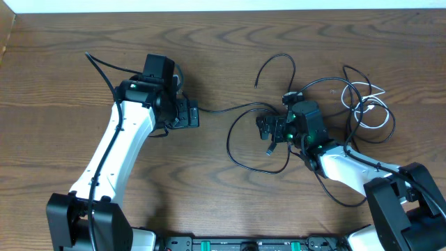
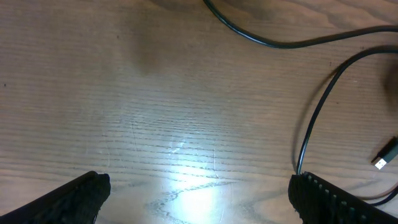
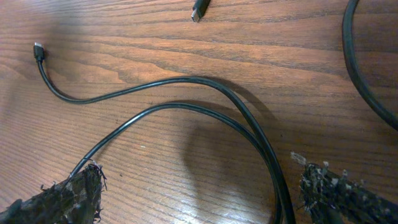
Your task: Untangle cables
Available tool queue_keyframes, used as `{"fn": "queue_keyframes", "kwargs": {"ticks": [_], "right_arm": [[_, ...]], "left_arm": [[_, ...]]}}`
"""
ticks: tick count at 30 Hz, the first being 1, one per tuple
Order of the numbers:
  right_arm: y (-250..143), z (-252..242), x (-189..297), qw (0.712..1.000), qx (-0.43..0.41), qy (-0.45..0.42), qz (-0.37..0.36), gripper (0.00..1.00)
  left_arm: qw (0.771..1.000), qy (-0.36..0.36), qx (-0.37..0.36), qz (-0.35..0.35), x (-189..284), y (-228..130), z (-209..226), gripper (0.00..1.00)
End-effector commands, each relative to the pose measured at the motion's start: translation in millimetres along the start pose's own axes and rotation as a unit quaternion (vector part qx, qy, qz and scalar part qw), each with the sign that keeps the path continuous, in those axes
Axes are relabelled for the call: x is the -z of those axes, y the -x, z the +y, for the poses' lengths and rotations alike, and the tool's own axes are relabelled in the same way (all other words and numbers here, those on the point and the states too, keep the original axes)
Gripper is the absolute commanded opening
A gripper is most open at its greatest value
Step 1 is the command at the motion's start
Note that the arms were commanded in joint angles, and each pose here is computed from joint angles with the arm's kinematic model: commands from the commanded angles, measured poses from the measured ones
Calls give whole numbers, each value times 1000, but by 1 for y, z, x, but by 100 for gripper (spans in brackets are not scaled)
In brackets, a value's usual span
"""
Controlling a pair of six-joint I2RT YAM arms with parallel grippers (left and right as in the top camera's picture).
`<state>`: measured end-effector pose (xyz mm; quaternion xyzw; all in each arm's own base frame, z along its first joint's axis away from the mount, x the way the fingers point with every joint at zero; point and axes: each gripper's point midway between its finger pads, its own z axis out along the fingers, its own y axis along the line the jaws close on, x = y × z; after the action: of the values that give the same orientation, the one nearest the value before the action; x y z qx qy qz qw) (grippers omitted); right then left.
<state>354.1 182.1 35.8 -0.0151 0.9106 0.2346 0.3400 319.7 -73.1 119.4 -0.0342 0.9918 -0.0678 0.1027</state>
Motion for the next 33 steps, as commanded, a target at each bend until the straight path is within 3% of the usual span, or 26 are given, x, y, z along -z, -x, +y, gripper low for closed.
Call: {"fn": "queue_keyframes", "kwargs": {"ticks": [1,18,33], "right_arm": [[0,-1,1,1000,-3,0,0,99],[16,9,13,1000,2,13,-25,99],[53,48,132,994,15,47,-99,99]], "left_arm": [[1000,5,3,5,-2,-2,3,97],[1000,5,3,5,-2,-2,3,97],[1000,5,3,5,-2,-2,3,97]]}}
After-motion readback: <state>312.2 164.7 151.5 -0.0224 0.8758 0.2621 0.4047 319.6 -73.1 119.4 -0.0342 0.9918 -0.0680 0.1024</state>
